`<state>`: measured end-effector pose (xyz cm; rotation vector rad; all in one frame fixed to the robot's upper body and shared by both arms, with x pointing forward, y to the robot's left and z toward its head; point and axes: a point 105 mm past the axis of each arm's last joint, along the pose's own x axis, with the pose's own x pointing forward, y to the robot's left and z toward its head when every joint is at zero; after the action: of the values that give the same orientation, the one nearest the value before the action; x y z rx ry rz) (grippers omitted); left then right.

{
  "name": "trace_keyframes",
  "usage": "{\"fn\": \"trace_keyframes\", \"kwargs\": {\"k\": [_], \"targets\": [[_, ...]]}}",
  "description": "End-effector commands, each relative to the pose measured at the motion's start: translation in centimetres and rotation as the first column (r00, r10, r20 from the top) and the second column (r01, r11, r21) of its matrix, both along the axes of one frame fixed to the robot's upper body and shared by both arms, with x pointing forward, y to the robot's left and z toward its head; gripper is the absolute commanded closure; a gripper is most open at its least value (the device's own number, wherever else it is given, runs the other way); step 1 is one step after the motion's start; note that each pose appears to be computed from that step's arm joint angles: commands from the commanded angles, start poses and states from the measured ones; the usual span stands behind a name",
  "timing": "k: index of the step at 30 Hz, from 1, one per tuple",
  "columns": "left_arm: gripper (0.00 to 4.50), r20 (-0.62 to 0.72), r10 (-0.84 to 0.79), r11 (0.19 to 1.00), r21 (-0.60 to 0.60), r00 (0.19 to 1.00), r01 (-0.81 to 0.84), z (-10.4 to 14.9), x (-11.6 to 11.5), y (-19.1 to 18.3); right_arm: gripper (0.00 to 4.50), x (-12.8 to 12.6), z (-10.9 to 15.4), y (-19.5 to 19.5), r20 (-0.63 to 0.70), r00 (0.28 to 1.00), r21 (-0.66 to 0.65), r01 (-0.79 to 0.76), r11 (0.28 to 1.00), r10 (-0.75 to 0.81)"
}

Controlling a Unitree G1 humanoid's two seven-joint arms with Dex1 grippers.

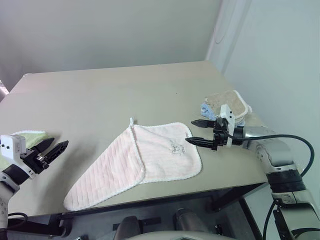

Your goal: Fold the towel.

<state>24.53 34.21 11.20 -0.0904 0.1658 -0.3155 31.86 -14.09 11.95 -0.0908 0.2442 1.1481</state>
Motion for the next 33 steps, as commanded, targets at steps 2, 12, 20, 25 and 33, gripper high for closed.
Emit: {"fn": "trace_keyframes", "kwargs": {"k": [2, 12, 20, 25, 33], "targets": [[1.14, 0.046, -0.057, 0.998, 0.007, 0.997, 0.057, 1.4, 0.5, -1.4, 0.04, 0.2, 0.3, 1.0, 0.031, 0.999, 0.024, -0.036, 0.999, 0.036], [1.14, 0.033, -0.120, 0.993, -0.007, 0.992, 0.120, 0.9, 0.9, -3.1, 0.04, 0.6, 0.3, 1.2, 0.039, 0.999, 0.058, 0.003, 0.998, -0.005], [1.14, 0.036, -0.139, 0.990, -0.021, 0.990, 0.140, 0.1, 1.1, -4.2, 0.04, 3.0, -0.8, 0.4, 0.056, 0.989, -0.021, 0.139, 0.990, -0.137], [1.14, 0.041, -0.181, 0.983, -0.021, 0.983, 0.182, 0.5, 0.8, -5.3, 0.04, 5.0, -2.0, -0.2, 0.001, 0.973, -0.099, 0.231, 0.968, -0.232], [1.14, 0.040, -0.211, 0.977, -0.031, 0.977, 0.212, 0.2, 0.9, -6.8, 0.04, 7.9, -3.8, 1.1, -0.025, 0.950, -0.206, 0.300, 0.931, -0.312]]}}
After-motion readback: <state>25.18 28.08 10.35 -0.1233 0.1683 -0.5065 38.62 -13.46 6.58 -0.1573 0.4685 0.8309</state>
